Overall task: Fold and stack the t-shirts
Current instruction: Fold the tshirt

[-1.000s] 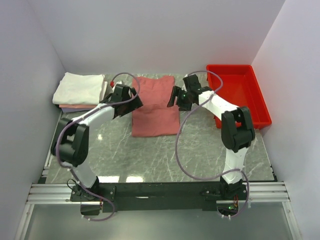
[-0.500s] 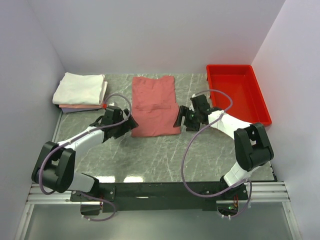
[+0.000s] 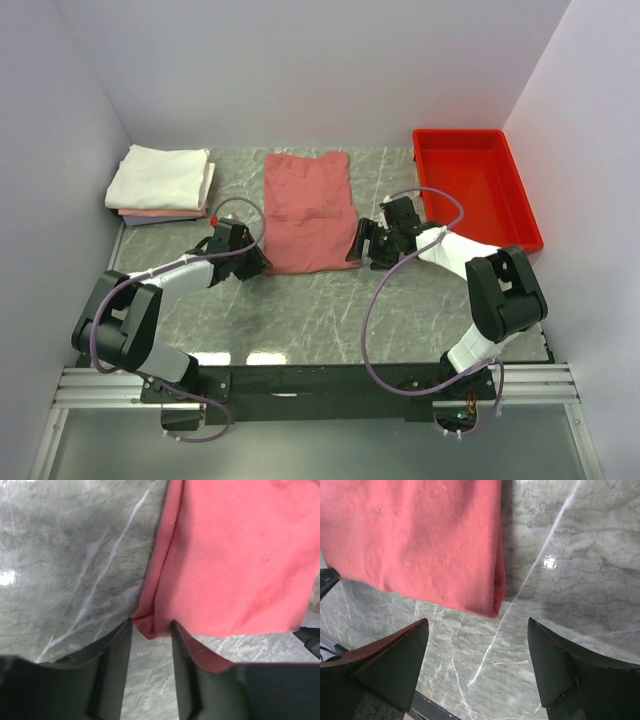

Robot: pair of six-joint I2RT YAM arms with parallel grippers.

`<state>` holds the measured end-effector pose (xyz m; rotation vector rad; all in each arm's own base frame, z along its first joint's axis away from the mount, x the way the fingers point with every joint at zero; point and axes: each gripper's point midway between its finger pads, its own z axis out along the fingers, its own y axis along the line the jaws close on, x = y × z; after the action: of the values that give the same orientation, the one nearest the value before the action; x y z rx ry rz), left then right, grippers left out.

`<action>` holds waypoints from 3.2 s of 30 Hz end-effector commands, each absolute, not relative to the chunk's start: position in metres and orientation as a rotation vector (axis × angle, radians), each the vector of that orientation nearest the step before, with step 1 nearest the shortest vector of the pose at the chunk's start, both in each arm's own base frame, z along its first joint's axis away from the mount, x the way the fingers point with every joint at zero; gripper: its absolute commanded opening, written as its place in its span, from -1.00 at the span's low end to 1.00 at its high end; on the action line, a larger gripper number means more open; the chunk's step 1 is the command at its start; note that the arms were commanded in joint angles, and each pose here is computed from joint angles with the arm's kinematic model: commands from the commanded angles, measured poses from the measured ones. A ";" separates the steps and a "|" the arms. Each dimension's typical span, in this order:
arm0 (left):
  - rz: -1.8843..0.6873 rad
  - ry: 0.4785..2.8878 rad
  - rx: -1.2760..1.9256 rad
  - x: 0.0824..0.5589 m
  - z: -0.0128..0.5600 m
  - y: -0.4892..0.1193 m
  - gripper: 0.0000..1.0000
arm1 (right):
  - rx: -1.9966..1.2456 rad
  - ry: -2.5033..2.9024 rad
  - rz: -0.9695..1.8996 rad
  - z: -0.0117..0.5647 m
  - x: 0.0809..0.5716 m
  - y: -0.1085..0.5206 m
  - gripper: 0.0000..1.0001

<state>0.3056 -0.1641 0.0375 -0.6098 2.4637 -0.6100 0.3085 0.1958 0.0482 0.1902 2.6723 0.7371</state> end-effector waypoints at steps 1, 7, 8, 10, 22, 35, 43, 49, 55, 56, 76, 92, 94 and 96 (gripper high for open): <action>-0.645 2.449 -0.597 0.307 0.037 -0.170 -0.18 | 0.172 2.619 0.783 0.059 0.312 0.202 0.72; -0.593 2.485 -0.614 0.304 0.023 -0.165 -0.47 | 0.176 2.621 0.779 0.056 0.311 0.201 0.69; -0.591 2.488 -0.615 0.304 0.021 -0.165 -0.51 | 0.178 2.620 0.780 0.057 0.311 0.201 0.69; -0.585 2.496 -0.617 0.302 0.016 -0.164 -0.80 | 0.176 2.619 0.778 0.057 0.311 0.201 0.68; -0.580 2.506 -0.617 0.300 0.011 -0.164 -0.99 | 0.218 2.627 0.758 0.048 0.323 0.206 0.55; -0.571 2.492 -0.615 0.301 0.013 -0.161 -0.99 | 0.240 2.668 0.680 0.019 0.334 0.206 -0.09; -0.585 2.464 -0.654 0.290 0.018 -0.158 -0.99 | 0.195 2.674 0.697 0.024 0.316 0.203 -1.00; -0.586 2.431 -0.658 0.273 0.025 -0.153 -0.99 | 0.140 2.654 0.751 0.039 0.297 0.204 -1.00; -0.629 2.430 -0.692 0.243 0.025 -0.153 -0.99 | 0.082 2.677 0.787 0.040 0.264 0.210 -1.00; -0.635 2.435 -0.693 0.237 0.025 -0.153 -0.99 | 0.084 2.697 0.781 0.035 0.256 0.209 -1.00; -0.908 2.325 -0.893 0.142 0.078 -0.142 -0.99 | -0.069 2.746 0.906 0.074 0.138 0.222 -1.00; -0.929 2.231 -0.819 0.125 0.180 -0.120 -0.99 | -0.211 2.767 1.046 0.140 0.099 0.216 -1.00; -0.920 2.250 -0.798 0.124 0.181 -0.121 -0.99 | -0.237 2.767 1.062 0.146 0.095 0.216 -1.00; -0.928 2.264 -0.775 0.124 0.182 -0.125 -0.99 | -0.264 2.770 1.087 0.150 0.091 0.217 -1.00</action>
<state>0.1268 -0.1293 0.1803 -0.8127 2.2375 -0.9769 0.1075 0.2213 0.1380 -0.1859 2.7346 1.0609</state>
